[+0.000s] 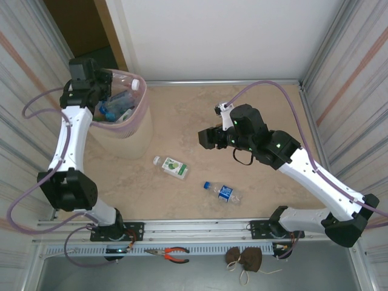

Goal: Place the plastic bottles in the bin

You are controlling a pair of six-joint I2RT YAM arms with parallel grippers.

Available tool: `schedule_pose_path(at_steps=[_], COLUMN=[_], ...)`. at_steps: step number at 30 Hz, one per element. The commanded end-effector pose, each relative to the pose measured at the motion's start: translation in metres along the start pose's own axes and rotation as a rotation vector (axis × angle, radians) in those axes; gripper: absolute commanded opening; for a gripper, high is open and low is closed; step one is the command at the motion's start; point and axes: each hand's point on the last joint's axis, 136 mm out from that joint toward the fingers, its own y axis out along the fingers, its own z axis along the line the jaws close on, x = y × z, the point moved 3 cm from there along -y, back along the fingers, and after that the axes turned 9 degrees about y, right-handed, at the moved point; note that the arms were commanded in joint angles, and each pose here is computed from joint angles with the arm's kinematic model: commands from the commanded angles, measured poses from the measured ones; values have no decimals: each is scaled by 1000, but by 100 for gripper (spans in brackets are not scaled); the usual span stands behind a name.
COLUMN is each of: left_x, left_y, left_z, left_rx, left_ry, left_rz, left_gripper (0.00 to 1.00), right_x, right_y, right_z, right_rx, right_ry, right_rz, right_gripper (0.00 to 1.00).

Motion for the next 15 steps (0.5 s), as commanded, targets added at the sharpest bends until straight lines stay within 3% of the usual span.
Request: schedule_pose_path(at_steps=[1,9,15], left_x=[-4,-6,6], left_y=[-1,-15,-43], left_z=[-2,0,-13], left_rx=[5,7,-35], left_ry=[-65,-66,-23], left_rz=[41,49,-6], left_gripper=[36,59,62], right_x=[6,7,7], right_y=[-11,-13,-17], right_z=[-4,-3,-4], right_rx=[-17,-14,-15], right_ry=[19,16,16], right_rz=[-36,-40,-46], right_gripper=[74,74,74])
